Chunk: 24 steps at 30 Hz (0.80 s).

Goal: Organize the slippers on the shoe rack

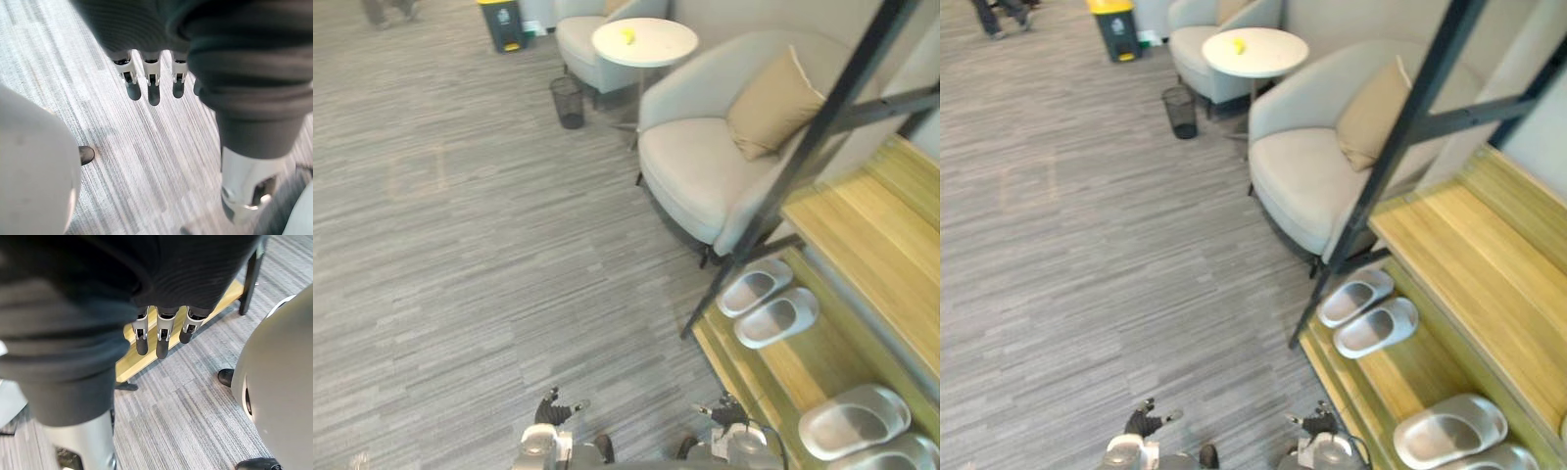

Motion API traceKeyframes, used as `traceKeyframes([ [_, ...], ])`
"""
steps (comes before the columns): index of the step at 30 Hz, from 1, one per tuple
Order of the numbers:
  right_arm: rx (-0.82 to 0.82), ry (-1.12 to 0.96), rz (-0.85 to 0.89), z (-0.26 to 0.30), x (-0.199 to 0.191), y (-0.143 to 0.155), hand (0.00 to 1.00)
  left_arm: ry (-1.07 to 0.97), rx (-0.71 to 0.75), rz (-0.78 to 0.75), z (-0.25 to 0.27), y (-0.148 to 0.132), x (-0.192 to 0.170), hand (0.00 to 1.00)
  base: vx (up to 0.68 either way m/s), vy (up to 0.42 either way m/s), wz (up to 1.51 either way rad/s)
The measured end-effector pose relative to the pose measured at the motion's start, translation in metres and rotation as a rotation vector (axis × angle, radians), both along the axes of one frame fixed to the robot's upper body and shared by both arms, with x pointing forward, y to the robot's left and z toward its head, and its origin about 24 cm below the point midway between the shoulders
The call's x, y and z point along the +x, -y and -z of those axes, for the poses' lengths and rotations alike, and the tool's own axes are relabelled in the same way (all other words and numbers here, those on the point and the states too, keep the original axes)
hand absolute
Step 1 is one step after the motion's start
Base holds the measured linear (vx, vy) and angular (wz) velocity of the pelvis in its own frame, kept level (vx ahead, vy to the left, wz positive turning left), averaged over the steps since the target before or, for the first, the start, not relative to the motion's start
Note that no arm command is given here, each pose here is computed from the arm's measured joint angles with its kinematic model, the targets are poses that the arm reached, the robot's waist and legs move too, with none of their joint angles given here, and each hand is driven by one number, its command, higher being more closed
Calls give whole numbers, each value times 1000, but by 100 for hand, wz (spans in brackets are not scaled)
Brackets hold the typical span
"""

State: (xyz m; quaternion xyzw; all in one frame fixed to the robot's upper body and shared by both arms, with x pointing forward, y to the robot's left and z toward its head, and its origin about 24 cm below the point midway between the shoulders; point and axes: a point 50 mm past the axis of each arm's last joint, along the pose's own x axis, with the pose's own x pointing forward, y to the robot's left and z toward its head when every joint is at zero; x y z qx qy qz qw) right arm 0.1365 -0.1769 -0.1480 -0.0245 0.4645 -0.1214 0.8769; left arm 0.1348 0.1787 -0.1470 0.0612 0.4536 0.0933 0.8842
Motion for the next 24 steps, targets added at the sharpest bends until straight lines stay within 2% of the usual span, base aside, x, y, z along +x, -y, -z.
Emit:
traceKeyframes([
  [3,16,-13,6,2,-5,-2,0,15,1,-63,-2,-8,0,0,15,-65,82],
  [10,30,-26,42,4,-13,0,0,21,-24,-97,-2,-5,2,0,220,-71,114],
  [13,39,4,-5,1,-3,-11,0,17,-32,-172,-1,-12,-3,0,234,-98,76],
  [15,39,44,-50,-5,8,-16,0,67,-68,-213,-6,-5,7,0,268,-98,48],
  [24,31,87,-79,-12,28,-18,0,126,-85,-248,-12,-6,11,0,386,-12,22],
])
